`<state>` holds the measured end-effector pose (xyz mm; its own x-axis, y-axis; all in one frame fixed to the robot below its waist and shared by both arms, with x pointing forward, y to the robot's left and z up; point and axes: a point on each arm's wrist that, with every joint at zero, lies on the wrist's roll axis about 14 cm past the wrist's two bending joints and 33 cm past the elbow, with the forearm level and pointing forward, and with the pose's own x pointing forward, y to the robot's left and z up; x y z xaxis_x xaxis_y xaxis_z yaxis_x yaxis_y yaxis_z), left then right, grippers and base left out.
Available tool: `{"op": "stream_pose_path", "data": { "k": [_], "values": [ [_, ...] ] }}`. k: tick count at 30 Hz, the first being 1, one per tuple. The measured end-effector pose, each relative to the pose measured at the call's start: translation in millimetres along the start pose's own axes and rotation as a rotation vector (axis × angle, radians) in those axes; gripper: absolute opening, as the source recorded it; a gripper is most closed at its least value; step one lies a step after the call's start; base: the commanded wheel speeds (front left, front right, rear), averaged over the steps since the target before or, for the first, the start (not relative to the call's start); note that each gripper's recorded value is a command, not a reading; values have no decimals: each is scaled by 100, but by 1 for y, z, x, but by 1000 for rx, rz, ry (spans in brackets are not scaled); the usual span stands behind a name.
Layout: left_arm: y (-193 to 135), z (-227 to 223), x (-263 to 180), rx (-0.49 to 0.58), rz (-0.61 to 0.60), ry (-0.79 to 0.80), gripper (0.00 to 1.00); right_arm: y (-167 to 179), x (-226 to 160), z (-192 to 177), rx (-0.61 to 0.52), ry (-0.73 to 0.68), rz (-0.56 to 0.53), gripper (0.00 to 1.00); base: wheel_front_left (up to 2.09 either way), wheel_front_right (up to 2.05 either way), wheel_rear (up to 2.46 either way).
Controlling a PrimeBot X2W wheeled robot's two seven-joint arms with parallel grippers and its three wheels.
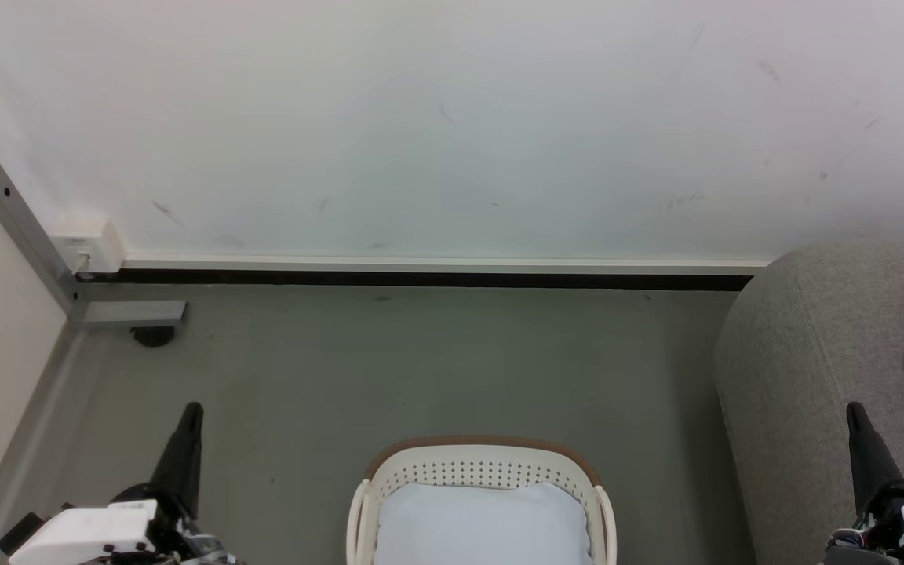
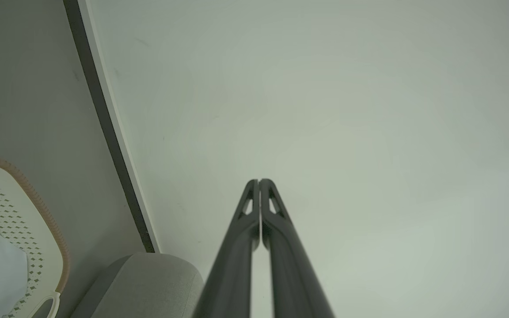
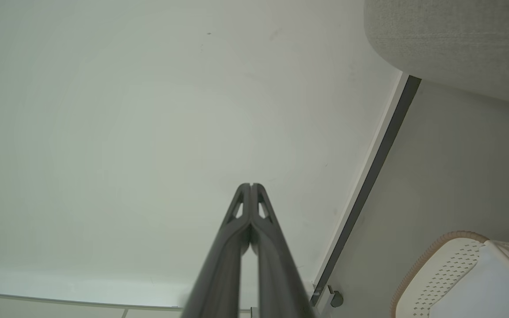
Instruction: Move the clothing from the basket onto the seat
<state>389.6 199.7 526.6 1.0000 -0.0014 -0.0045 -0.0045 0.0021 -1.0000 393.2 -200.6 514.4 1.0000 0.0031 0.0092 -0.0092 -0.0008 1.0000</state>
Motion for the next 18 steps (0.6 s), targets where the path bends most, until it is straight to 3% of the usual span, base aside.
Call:
{"op": "stream_pose_path", "data": {
  "k": [18],
  "values": [
    [0,0,0,0,0,0,0,1,0,0,5,0,0,0,0,0,0]
  ]
}}
